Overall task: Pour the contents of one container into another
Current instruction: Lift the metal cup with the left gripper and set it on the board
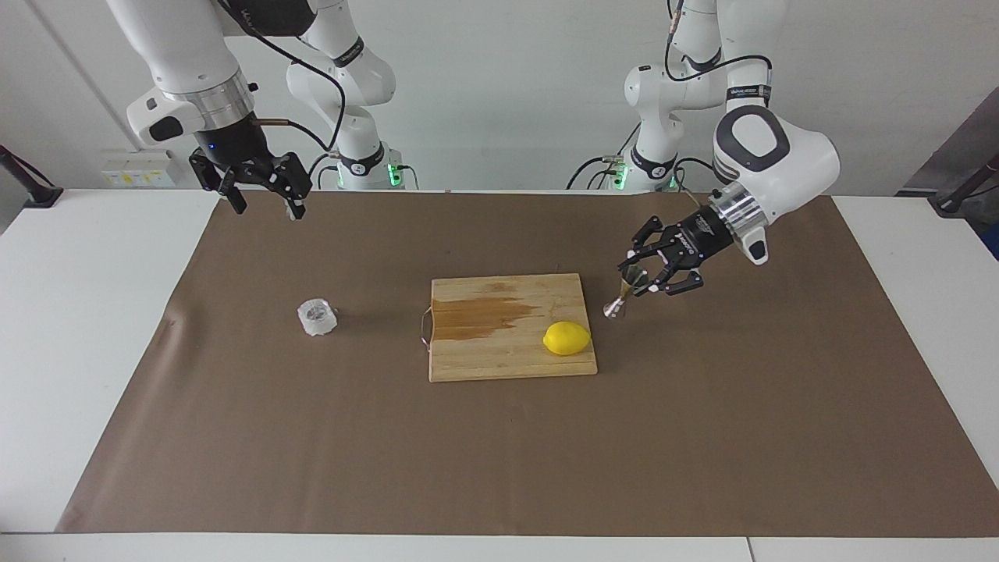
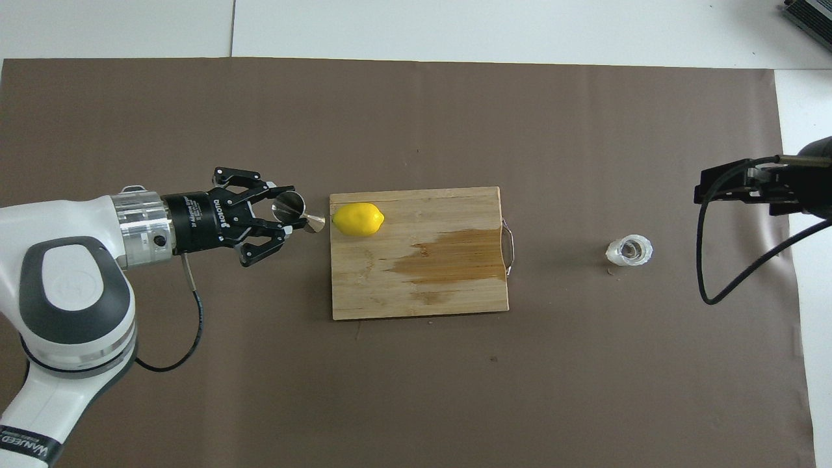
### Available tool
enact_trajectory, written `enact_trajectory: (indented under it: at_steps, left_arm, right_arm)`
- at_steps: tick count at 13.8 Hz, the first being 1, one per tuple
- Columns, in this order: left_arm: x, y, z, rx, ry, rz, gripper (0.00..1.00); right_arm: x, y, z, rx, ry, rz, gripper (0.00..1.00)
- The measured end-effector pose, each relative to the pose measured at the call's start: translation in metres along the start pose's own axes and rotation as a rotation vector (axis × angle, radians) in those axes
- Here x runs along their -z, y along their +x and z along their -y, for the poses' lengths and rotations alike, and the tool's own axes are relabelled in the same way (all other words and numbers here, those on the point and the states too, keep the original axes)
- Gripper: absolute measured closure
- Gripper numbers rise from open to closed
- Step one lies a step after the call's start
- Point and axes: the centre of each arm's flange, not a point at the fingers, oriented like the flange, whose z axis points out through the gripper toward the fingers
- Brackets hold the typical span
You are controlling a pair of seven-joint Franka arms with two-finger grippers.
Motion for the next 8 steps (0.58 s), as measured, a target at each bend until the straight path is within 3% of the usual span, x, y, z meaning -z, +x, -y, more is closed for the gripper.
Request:
enact_trajectory:
  at_steps: [4,8]
  left_arm:
    - [-0.079,-0.034,0.056,0.091,-0.124,0.009,0.49]
    - [-0.122,-0.05,0.109,0.202,-0.236,0.049,0.49]
  right_arm:
    - [0.0,0.0,0.0,0.0,0.0,0.0,0.0]
    - [0.0,0.0,0.0,0.0,0.0,0.0,0.0]
